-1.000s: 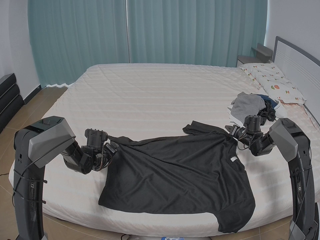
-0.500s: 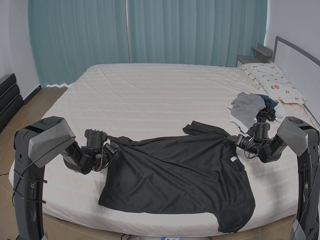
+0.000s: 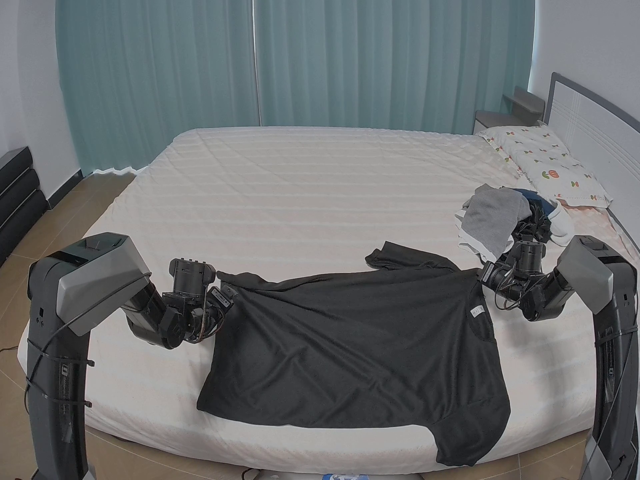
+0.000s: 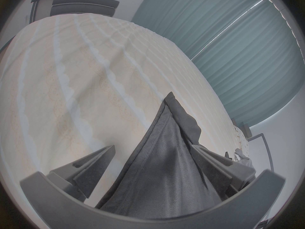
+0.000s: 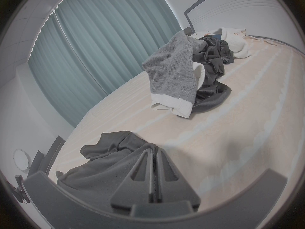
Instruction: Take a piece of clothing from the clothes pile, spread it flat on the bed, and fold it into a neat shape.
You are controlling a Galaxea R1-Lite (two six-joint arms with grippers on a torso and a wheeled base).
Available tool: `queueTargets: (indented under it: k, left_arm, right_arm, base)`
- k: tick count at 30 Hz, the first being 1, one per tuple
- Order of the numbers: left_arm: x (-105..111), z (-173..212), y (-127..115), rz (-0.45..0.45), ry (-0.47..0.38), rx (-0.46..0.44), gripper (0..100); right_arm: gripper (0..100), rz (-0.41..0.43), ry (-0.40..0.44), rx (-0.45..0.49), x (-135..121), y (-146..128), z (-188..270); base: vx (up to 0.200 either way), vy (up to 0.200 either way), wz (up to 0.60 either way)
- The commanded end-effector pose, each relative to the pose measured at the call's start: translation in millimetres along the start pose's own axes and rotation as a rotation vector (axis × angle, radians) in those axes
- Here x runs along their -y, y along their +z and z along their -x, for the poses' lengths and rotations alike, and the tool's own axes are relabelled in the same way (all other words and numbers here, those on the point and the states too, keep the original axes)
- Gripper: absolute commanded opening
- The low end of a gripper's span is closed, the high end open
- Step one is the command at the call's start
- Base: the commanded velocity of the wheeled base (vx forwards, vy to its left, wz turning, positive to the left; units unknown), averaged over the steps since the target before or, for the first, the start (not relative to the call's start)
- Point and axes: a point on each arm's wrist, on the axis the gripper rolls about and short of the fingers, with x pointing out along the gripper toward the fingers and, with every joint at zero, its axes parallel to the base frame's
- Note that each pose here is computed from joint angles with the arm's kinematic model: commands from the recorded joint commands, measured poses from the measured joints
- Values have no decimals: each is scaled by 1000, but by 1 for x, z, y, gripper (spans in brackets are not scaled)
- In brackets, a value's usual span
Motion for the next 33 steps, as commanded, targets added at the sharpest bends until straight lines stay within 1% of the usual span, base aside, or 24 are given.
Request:
queueTargets:
  k: [1, 3, 4, 8, 12, 14, 15, 16, 17, 20, 21, 22, 24, 27, 28, 31, 32, 33]
  left_arm:
    - [0, 0, 0, 1, 0, 1, 100]
    - [0, 0, 0, -1, 0, 1, 100]
    - [0, 0, 0, -1, -1, 2, 100]
    - [2, 1, 2, 5, -6, 5, 100]
    - [2, 3, 2, 0, -2, 12, 100]
    - [1, 11, 2, -6, 11, 20, 100]
    - [1, 12, 3, -6, 10, 21, 100]
    - [6, 25, 6, -19, 0, 34, 100]
    - [11, 32, 8, -27, -13, 39, 100]
    - [21, 46, 16, -38, -44, 59, 100]
    - [21, 47, 17, -38, -45, 60, 100]
    - [23, 53, 18, -39, -49, 62, 100]
    - [21, 63, 16, -44, -45, 52, 100]
    - [15, 72, 4, -63, -26, 24, 100]
    - [8, 79, -3, -72, -3, 8, 100]
    - [-3, 95, -16, -79, 28, -26, 100]
    - [-8, 99, -20, -79, 33, -36, 100]
    - [-8, 99, -20, -79, 33, -36, 100]
  right_arm:
    - [0, -4, -9, -2, 6, -3, -4]
    - [0, -8, 0, 5, 6, -7, -6]
    - [100, -7, -1, 4, 8, -10, -7]
    - [100, -10, -14, -10, 10, -11, -4]
    - [100, -10, -14, -4, 5, 0, 15]
    - [100, -22, -22, -13, -1, 7, 36]
    - [100, -22, -22, -13, -1, 7, 38]
    - [100, -54, -38, -55, -6, 1, 63]
    - [100, -76, -43, -66, -7, -1, 78]
    - [100, -130, -24, -29, -12, 2, 118]
    - [100, -134, -25, -30, -11, 1, 119]
    - [100, -154, -27, -27, -12, -1, 136]
    - [100, -173, -41, -58, -13, -10, 165]
    - [100, -188, -59, -104, -13, -21, 188]
    - [100, -215, -66, -142, -14, -30, 200]
    - [100, -289, -58, -237, -23, -53, 216]
    - [100, -303, -51, -248, -26, -57, 218]
    - [100, -303, -51, -248, -26, -57, 218]
  base:
    - [0, 0, 0]
    - [0, 0, 0]
    - [0, 0, 0]
    - [0, 0, 0]
    - [0, 0, 0]
    - [0, 0, 0]
    - [0, 0, 0]
    - [0, 0, 0]
    - [0, 0, 0]
    - [0, 0, 0]
    - [0, 0, 0]
    - [0, 0, 0]
    - [0, 0, 0]
    - [0, 0, 0]
    - [0, 0, 0]
    - [-200, 0, 0]
    - [-200, 0, 0]
    - [-200, 0, 0]
